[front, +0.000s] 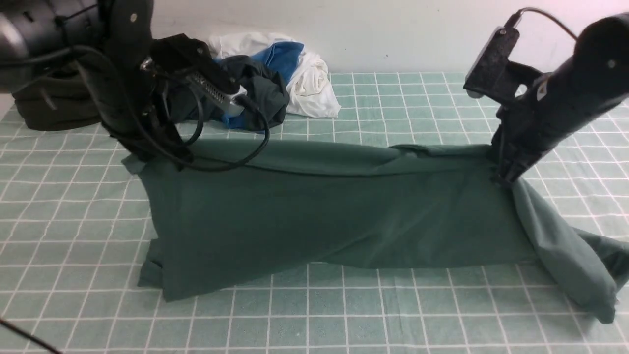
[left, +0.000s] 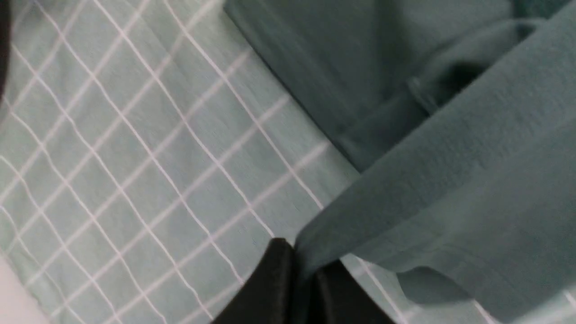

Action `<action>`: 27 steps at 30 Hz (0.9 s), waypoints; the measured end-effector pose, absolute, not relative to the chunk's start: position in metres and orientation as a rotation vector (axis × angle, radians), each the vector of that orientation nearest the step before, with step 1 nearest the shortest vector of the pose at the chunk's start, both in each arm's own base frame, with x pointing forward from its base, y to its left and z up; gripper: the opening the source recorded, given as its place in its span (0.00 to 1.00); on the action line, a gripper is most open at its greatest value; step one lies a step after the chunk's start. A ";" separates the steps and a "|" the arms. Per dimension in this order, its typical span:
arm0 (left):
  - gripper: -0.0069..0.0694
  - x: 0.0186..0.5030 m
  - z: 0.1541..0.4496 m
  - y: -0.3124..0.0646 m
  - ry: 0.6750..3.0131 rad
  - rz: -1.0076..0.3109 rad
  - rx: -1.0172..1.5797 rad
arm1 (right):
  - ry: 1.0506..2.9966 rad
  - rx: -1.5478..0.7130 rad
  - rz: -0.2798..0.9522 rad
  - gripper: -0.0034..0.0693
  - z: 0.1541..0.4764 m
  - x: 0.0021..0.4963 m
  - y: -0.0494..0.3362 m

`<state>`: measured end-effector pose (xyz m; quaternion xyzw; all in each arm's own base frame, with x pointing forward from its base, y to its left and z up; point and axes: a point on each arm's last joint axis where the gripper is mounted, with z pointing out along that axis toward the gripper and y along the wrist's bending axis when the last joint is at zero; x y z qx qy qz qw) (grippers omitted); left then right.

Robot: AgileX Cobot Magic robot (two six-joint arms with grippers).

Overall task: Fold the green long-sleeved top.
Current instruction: Use both arms to drag the lower edge of the fabric forward and fold it over the upper edge, then use the right arm to clamp the right edge of the fabric

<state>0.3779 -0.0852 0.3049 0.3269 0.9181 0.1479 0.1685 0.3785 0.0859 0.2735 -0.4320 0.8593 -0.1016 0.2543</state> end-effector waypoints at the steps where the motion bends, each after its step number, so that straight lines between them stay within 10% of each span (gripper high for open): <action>1: 0.11 0.390 0.298 -0.085 2.608 0.434 0.923 | 2.335 -1.158 -0.275 0.07 0.269 0.387 0.085; 12: 0.33 0.477 0.219 -0.080 2.523 0.555 0.930 | 2.499 -0.756 -0.322 0.46 0.242 0.443 0.066; 19: 0.59 0.483 0.238 -0.083 2.532 0.532 0.703 | 2.746 -0.540 -0.135 0.56 0.264 0.415 0.067; 27: 0.49 0.442 0.250 -0.130 2.773 0.221 0.681 | 2.889 -0.400 -0.070 0.56 0.196 0.394 0.051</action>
